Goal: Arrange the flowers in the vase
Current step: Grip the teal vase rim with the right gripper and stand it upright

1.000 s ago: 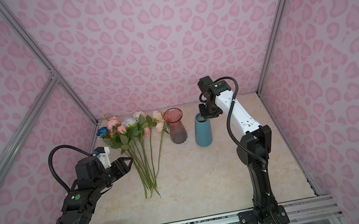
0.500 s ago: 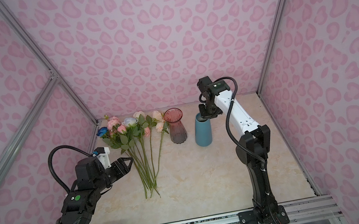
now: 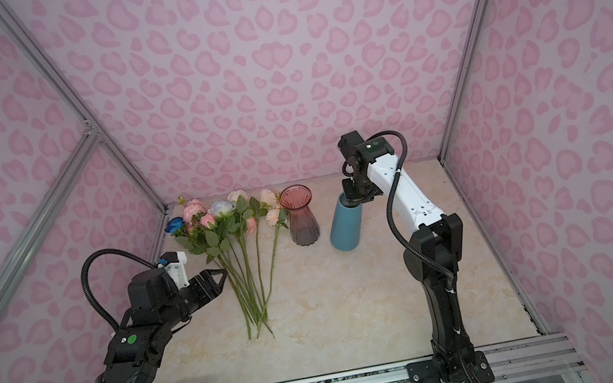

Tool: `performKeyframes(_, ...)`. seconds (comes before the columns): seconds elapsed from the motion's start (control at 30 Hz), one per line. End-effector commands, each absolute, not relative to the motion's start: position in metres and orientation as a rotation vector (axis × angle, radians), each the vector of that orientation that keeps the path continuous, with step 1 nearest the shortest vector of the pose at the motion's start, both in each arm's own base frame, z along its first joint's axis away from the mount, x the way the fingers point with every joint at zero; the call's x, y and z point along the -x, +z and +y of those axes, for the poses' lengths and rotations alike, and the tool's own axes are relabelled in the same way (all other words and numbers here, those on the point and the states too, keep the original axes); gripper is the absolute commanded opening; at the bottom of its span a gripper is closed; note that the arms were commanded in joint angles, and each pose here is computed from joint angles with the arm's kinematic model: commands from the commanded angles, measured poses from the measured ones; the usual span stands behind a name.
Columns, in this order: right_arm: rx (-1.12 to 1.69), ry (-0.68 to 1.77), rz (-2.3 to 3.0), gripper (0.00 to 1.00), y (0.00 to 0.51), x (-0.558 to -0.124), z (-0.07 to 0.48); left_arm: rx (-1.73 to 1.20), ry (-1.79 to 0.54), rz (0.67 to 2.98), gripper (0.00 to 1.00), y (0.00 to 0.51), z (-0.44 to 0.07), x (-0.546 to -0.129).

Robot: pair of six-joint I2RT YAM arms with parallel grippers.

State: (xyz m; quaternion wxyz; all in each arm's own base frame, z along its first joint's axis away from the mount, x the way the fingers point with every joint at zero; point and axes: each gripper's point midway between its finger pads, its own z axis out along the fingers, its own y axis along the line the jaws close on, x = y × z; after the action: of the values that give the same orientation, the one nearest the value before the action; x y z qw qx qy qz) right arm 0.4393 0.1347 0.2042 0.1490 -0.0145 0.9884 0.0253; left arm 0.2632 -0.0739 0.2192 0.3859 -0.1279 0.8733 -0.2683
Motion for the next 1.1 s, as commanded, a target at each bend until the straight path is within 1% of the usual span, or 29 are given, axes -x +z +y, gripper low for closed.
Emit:
performKeyframes(0.0, 0.073, 0.124, 2.838, 0.00, 0.210, -0.433, 0.142, 0.305, -0.687, 2.203, 0.69, 0.225, -0.075, -0.265)
performKeyframes(0.33, 0.142, 0.034, 2.817, 0.00, 0.220, -0.416, 0.145, 0.298, -0.690, 2.205, 0.69, 0.225, -0.076, -0.265)
performKeyframes(0.53, 0.233, -0.039, 2.802, 0.00, 0.229, -0.390, 0.155, 0.292, -0.693, 2.209, 0.69, 0.224, -0.077, -0.265)
performKeyframes(0.7, 0.368, -0.154, 2.793, 0.00, 0.227, -0.362, 0.174, 0.289, -0.706, 2.212, 0.69, 0.224, -0.078, -0.265)
performKeyframes(0.8, 0.437, -0.147, 2.797, 0.00, 0.224, -0.349, 0.194, 0.280, -0.723, 2.209, 0.69, 0.226, -0.081, -0.265)
performKeyframes(0.97, 0.519, -0.198, 2.770, 0.00, 0.222, -0.335, 0.215, 0.272, -0.724, 2.200, 0.69, 0.227, -0.081, -0.263)
performKeyframes(1.07, 0.553, -0.272, 2.762, 0.00, 0.218, -0.330, 0.217, 0.273, -0.725, 2.196, 0.69, 0.228, -0.081, -0.262)
